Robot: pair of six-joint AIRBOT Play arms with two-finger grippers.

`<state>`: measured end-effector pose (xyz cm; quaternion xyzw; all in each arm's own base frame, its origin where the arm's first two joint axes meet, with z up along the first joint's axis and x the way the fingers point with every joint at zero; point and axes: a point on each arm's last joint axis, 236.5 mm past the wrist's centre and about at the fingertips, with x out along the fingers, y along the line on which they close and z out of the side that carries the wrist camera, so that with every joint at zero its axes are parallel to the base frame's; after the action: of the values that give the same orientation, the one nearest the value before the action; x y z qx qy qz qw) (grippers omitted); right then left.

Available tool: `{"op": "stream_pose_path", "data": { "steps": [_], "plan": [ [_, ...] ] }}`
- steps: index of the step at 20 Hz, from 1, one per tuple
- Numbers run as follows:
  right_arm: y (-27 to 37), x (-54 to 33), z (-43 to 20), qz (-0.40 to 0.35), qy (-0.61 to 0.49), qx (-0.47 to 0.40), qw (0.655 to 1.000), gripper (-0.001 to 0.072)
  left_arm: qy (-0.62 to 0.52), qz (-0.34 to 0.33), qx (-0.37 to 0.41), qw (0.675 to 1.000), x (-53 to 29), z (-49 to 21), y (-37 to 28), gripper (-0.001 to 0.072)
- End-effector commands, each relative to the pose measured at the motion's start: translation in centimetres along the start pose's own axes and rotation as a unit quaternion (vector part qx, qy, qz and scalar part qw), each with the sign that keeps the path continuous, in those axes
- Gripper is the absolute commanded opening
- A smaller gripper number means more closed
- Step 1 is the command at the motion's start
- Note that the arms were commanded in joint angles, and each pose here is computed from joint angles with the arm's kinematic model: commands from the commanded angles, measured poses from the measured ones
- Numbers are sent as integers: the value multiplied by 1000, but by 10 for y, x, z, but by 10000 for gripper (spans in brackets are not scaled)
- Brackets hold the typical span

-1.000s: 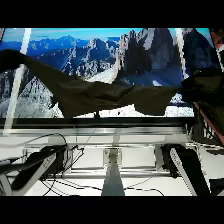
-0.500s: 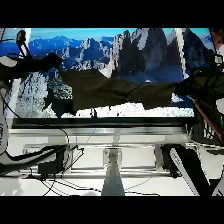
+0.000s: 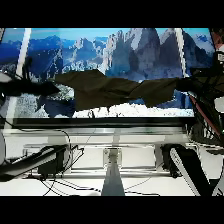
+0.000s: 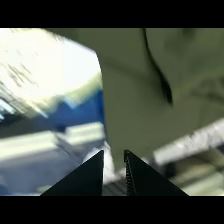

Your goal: Fold the clothes and pants, and hang the long-sleeved shirts on hangers.

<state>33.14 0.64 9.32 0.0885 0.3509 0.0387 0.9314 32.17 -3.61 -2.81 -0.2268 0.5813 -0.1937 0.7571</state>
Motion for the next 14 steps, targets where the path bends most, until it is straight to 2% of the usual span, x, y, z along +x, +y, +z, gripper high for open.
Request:
{"op": "stream_pose_path", "data": {
  "steps": [1, 3, 4, 8, 11, 12, 14],
  "plan": [
    [-1, 0, 2, -2, -4, 0, 1000, 9, 11, -35, -52, 998, 33, -64, -7, 203],
    [-1, 0, 4, -2, -8, -1, 1000, 9, 26, -34, -75, 996, 54, -91, -4, 578],
    [-1, 0, 4, -2, -8, -1, 1000, 9, 27, -24, -74, 997, 61, -97, 0, 588],
    [-1, 0, 4, -2, -8, -1, 1000, 9, 12, 11, -33, 999, 78, -90, 10, 587],
    [-1, 0, 4, -2, -8, 0, 1000, 9, 39, 10, -29, 999, 92, -101, 8, 587],
    [-1, 0, 4, -2, -8, -1, 1000, 9, 45, 11, -29, 998, 96, -104, 9, 554],
    [-1, 0, 4, -2, -8, -1, 1000, 9, 44, 7, -40, 998, 101, -103, 7, 334]
  ]
}}
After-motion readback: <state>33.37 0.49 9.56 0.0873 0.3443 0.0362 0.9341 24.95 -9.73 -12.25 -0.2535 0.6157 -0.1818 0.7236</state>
